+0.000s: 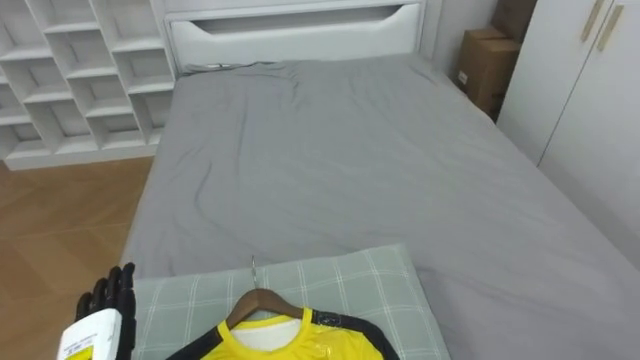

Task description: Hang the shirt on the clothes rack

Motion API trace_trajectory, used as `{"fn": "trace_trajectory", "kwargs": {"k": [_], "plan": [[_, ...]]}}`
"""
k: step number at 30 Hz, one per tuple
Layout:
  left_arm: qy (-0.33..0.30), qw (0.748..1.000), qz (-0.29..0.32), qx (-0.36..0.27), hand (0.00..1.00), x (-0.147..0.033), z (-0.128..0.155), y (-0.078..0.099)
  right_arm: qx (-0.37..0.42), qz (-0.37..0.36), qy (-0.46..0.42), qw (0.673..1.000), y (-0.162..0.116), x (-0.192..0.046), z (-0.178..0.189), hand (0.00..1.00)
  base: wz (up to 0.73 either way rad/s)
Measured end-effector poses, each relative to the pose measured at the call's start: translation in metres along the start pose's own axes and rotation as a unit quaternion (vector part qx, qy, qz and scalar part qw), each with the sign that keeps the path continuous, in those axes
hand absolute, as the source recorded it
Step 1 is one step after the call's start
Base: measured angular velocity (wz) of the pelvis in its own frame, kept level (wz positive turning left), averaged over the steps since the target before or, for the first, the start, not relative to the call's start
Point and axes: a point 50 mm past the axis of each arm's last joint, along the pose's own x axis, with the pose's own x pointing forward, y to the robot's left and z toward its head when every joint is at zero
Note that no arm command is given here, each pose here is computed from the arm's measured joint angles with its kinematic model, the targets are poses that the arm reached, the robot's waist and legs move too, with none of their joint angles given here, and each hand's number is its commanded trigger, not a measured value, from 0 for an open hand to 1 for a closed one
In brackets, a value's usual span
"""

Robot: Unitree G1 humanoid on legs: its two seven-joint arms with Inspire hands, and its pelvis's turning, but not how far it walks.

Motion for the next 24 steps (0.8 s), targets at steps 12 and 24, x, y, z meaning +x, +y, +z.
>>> {"fn": "trace_trajectory", "kwargs": {"k": [12,24], "plan": [[-0.028,0.998,-0.047,-0.001,0.00,0.012,0.015,-0.002,-0.034,0.002,0.005,0.999,0.000,0.000,-0.004,0.00,0.00],[-0.010,0.996,-0.090,0.015,0.00,0.011,0.007,-0.012,-0.036,0.004,-0.004,0.999,0.002,0.000,0.007,0.00,0.00]]}}
